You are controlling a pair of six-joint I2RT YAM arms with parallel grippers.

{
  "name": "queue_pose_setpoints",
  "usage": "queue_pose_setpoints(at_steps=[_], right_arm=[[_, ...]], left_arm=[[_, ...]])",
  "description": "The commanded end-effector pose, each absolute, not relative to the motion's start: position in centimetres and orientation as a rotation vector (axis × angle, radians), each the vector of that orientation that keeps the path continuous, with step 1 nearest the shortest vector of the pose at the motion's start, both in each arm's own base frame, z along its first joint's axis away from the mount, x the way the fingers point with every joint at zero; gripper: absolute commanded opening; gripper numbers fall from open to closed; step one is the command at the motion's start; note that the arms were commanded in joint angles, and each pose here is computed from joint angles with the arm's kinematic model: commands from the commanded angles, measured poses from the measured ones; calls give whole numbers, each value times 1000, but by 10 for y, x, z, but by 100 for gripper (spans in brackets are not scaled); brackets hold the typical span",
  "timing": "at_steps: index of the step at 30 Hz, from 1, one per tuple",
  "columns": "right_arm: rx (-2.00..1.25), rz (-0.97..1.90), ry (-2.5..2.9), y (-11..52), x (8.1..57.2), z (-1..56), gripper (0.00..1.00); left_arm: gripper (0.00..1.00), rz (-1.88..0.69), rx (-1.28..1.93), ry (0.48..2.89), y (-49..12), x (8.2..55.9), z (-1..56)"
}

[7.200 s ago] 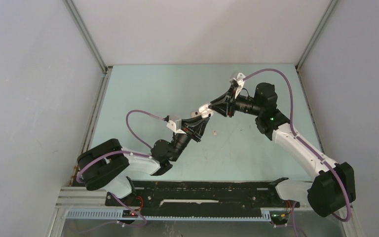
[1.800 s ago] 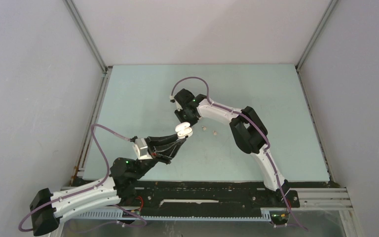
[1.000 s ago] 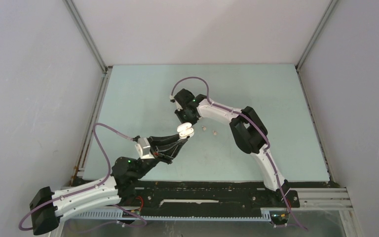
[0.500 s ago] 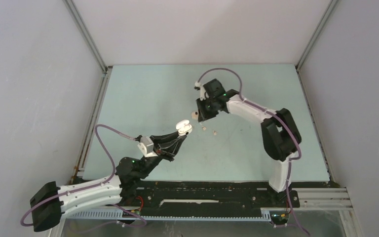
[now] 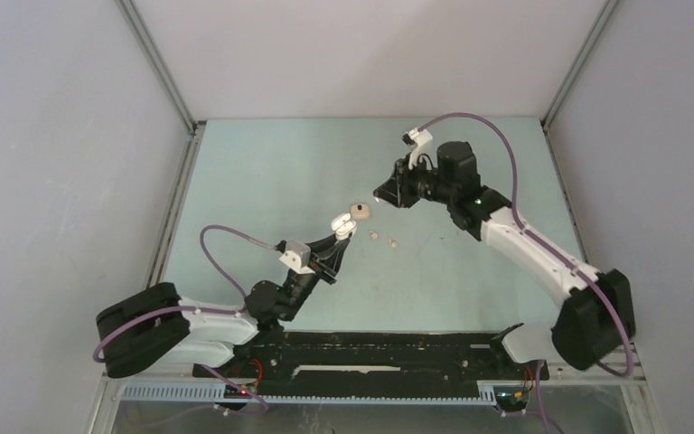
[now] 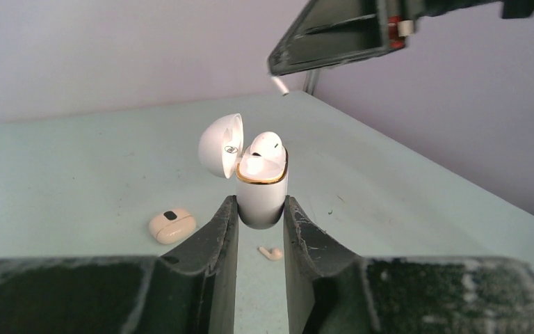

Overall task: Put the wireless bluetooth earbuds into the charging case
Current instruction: Pick up the earbud from the center of the board, then place the earbud in the charging case.

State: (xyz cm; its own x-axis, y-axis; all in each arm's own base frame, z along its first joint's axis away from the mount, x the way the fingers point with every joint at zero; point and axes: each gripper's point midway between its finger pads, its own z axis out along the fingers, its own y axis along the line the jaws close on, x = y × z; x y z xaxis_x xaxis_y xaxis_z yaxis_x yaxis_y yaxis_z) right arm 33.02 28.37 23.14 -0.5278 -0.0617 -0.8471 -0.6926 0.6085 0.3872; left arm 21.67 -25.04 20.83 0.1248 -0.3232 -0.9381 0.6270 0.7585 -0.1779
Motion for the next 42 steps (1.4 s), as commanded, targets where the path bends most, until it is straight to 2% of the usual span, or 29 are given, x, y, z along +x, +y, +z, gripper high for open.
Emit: queue_pose_setpoints(at_steps=[1, 18, 31, 42], right_arm=[[-689, 1006, 1613, 293, 304, 302, 0], [-826, 1162, 1460, 337, 256, 323, 0], [-821, 1068, 1431, 339, 263, 324, 0], [-844, 1042, 1428, 343, 261, 319, 0]], left_arm=[[0, -755, 144, 1120, -250, 225, 260], [0, -840, 120, 1110, -278, 232, 275], [0, -958, 13, 1058, -279, 230, 306], [0, -960, -22, 1057, -271, 230, 308]])
